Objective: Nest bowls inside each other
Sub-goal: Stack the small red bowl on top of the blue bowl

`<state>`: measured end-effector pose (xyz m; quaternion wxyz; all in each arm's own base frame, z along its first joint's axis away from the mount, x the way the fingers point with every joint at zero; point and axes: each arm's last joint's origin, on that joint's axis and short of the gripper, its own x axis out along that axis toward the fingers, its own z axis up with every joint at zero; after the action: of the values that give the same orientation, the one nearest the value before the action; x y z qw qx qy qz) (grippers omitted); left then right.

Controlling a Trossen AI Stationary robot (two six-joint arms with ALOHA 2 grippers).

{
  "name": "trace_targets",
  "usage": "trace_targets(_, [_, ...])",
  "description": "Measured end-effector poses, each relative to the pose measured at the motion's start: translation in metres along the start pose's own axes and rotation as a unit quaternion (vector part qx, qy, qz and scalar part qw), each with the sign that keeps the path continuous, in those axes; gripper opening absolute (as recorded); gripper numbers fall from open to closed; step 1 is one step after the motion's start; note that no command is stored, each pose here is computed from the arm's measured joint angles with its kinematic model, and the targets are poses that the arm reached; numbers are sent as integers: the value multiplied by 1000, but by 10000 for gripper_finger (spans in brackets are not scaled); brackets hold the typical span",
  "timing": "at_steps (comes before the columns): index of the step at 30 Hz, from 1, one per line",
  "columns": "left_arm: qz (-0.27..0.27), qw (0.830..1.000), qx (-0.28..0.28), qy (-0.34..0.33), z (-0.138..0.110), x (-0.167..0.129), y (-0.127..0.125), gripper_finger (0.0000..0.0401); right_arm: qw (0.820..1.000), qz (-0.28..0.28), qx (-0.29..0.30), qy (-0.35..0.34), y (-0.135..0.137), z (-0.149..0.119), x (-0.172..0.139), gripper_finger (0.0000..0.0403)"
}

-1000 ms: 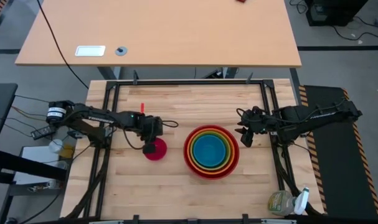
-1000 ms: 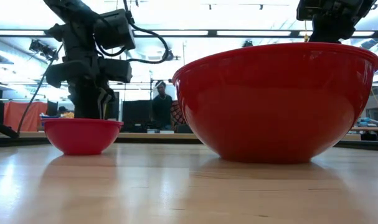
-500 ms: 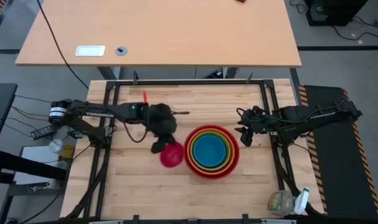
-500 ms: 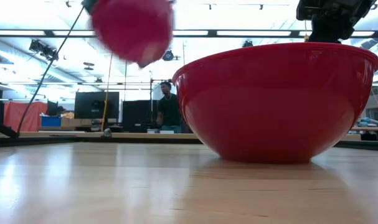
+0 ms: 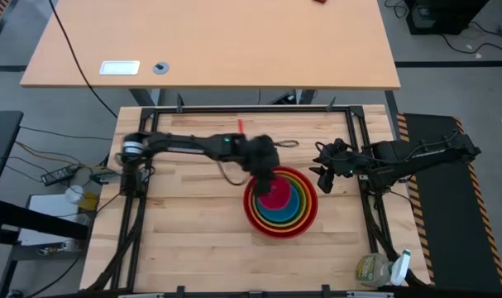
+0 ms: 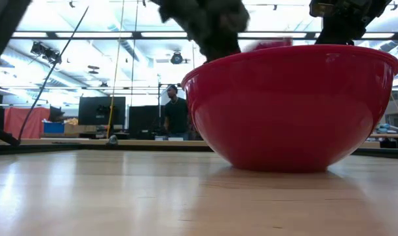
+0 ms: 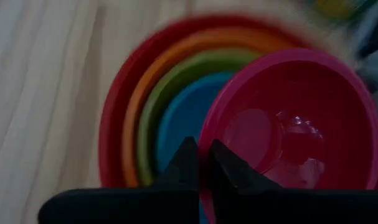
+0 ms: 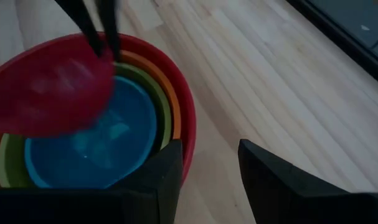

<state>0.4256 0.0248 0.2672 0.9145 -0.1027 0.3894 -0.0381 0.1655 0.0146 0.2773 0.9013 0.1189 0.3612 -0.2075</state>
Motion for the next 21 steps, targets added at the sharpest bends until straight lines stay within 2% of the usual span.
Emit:
trace_targets(3, [53, 996, 28, 67, 3, 24, -2, 17, 1000, 0, 0, 0, 0, 0, 0, 165])
trace_targets(6, [96, 987, 77, 105, 4, 42, -15, 20, 1000, 0, -1, 0, 0, 0, 0, 165])
trace_targets(12, [88, 977, 153, 124, 3, 56, -43, 32, 1000, 0, -4, 0, 0, 0, 0, 165])
trace_targets(14, [87, 976, 157, 127, 1, 58, -47, 56, 1000, -1, -4, -1, 0, 0, 0, 165])
trace_targets(21, [87, 977, 164, 108, 5, 57, -50, 185, 1000, -2, -4, -4, 0, 1, 0, 165])
